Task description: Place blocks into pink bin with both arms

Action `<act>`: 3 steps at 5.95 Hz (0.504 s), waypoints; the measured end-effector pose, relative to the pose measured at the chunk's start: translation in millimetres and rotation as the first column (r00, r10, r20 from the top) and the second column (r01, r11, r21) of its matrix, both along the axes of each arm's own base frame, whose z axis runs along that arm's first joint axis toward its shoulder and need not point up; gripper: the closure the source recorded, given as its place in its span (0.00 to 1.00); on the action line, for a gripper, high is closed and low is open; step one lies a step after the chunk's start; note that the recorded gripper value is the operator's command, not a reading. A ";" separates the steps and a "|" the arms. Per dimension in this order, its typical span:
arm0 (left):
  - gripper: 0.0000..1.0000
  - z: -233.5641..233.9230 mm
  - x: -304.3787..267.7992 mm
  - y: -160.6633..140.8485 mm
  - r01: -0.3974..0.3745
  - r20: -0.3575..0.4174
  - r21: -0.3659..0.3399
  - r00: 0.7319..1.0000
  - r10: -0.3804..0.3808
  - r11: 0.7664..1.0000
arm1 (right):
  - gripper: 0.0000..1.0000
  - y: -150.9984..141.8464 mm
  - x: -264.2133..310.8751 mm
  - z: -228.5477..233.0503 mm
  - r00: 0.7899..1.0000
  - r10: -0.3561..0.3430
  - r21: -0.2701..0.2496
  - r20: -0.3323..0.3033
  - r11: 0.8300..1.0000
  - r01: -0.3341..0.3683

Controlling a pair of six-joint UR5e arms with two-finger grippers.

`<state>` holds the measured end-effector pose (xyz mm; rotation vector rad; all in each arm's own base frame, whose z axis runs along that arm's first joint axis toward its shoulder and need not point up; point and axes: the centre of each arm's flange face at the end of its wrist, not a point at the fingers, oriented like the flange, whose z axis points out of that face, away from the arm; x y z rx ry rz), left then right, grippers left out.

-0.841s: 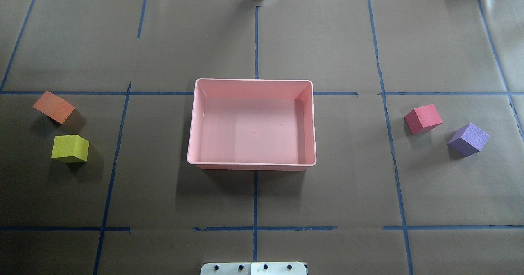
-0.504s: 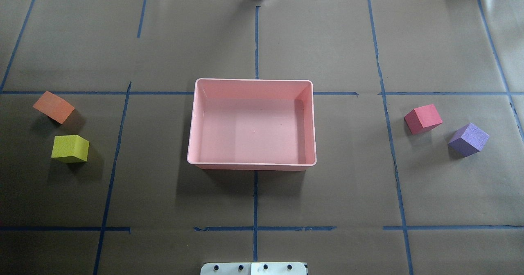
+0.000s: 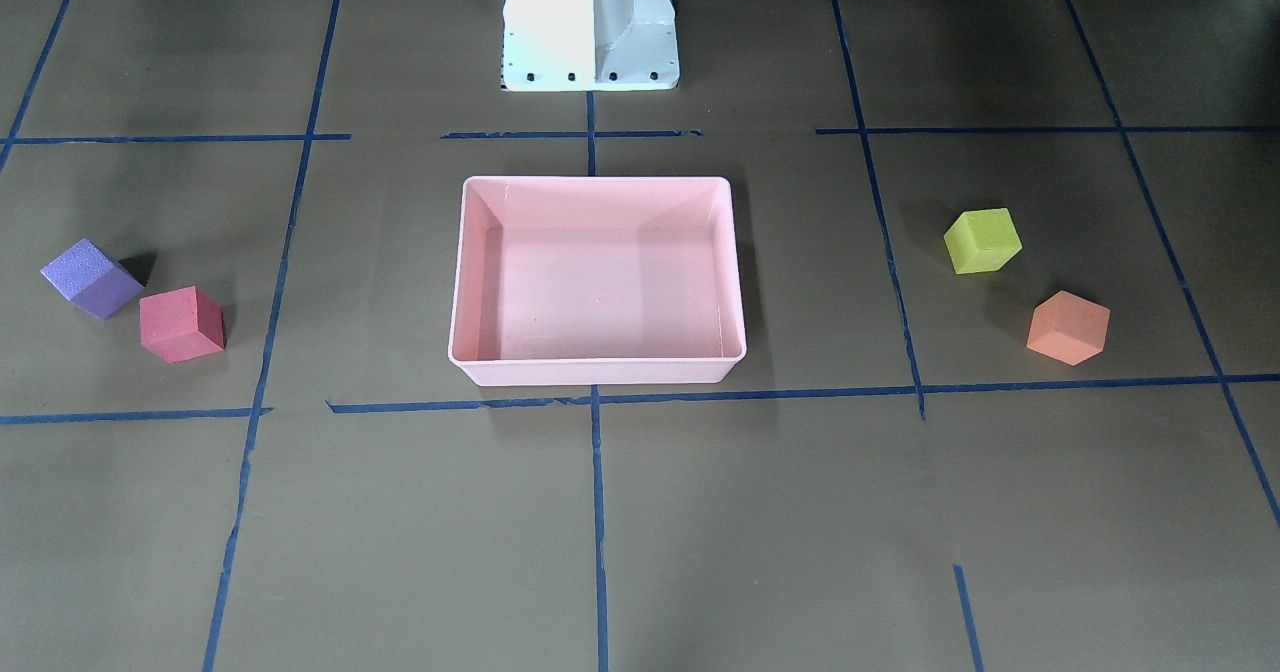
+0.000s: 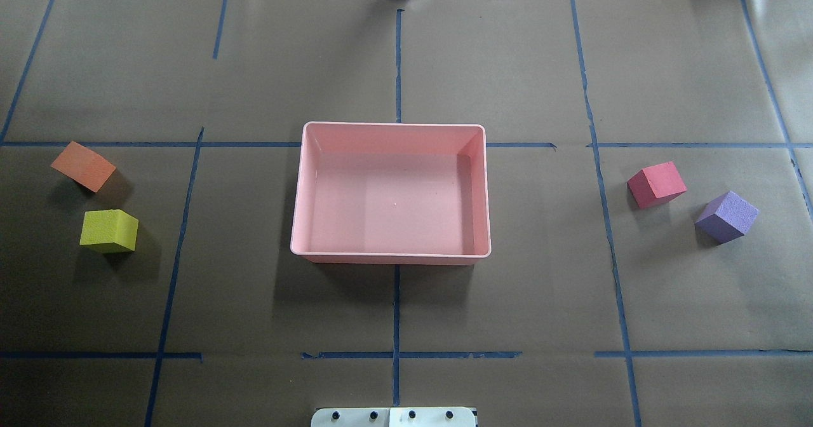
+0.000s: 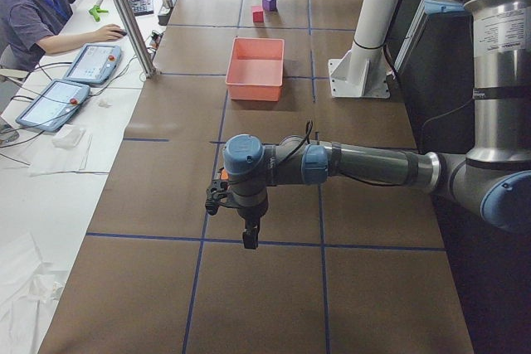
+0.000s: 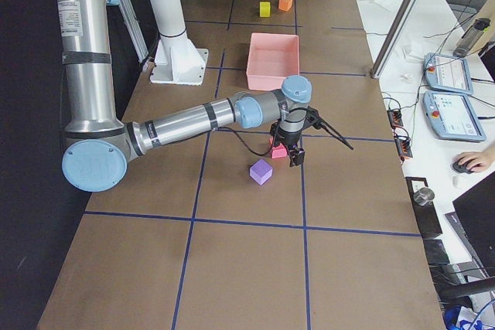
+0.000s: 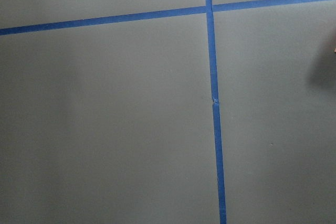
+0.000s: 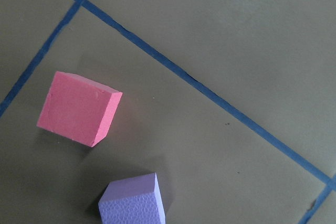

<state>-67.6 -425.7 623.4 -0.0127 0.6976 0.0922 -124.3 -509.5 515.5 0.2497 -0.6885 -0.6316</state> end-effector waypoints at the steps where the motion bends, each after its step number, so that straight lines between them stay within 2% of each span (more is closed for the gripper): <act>1: 0.00 0.0 0.4 0.0 0.000 0.000 0.000 1.000 0.000 1.000 | 0.00 -0.7 -27.7 15.1 0.999 -0.045 0.041 -0.010 0.998 0.046; 3: 0.00 -0.1 0.7 -0.1 -0.001 -0.001 0.000 1.000 0.001 1.000 | 0.00 3.3 -50.4 38.5 0.996 -0.085 0.059 -0.001 0.995 0.085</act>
